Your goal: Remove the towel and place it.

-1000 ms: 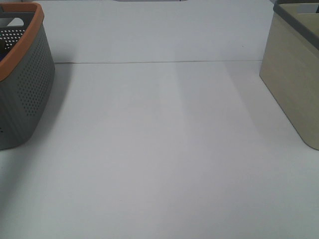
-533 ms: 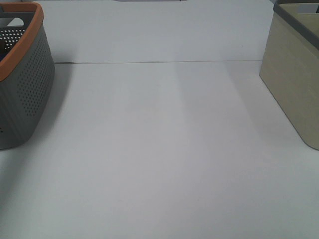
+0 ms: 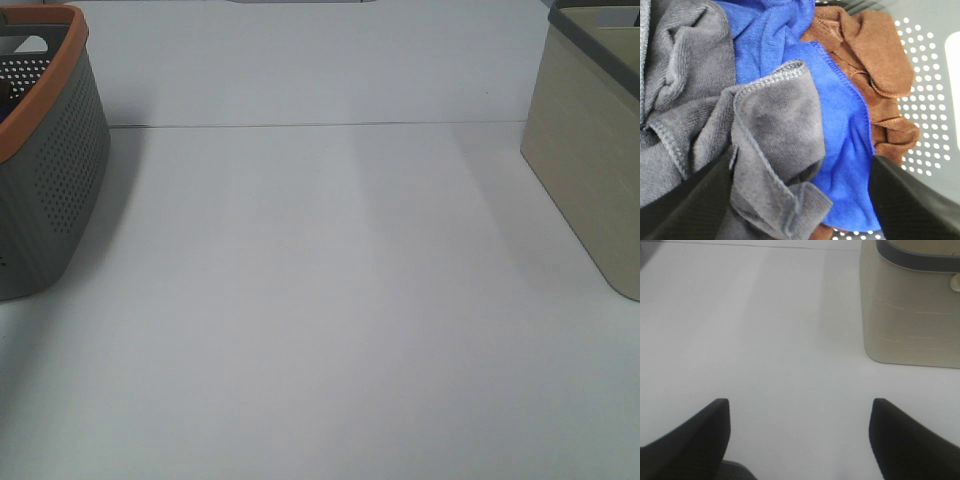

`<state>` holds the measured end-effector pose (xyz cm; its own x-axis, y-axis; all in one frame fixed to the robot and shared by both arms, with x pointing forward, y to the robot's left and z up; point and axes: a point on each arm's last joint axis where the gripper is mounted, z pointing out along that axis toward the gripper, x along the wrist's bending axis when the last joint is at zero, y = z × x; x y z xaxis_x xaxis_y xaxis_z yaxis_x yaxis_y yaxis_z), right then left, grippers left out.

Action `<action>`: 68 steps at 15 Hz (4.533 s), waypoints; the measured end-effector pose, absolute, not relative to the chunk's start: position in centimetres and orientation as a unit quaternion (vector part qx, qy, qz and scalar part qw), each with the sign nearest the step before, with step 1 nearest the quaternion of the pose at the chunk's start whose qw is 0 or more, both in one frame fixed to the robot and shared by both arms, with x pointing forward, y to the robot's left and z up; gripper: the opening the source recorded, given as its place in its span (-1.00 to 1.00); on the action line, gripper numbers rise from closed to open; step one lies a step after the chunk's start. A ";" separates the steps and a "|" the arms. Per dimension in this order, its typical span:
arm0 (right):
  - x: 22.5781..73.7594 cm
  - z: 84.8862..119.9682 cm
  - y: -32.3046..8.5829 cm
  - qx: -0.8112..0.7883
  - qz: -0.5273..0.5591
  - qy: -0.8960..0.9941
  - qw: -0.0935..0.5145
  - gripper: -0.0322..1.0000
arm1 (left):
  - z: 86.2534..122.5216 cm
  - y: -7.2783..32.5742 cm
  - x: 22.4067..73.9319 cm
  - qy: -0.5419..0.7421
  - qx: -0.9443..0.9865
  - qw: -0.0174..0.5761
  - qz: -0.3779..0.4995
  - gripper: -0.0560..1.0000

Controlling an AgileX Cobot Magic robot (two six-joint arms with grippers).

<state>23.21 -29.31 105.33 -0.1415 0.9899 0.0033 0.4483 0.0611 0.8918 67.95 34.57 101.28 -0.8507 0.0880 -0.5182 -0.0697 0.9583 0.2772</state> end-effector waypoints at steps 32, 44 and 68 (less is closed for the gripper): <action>23.2 105.3 -29.4 0.568 0.398 0.636 0.338 0.53 | 119.2 29.1 65.4 0.661 0.246 0.674 0.219 -0.89; 23.2 105.3 -29.4 0.568 0.398 0.636 0.338 0.53 | 133.3 25.8 59.6 0.352 0.262 0.886 0.151 -0.89; 25.7 105.6 -28.4 0.590 0.389 0.657 0.261 0.53 | 117.1 16.5 64.3 0.370 0.664 0.628 -0.167 -0.89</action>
<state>25.75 -28.38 105.58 -0.1677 0.9789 0.1170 0.5732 0.0003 0.8194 64.26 16.46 117.12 0.6713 0.2819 -0.6855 0.7004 0.0613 0.7111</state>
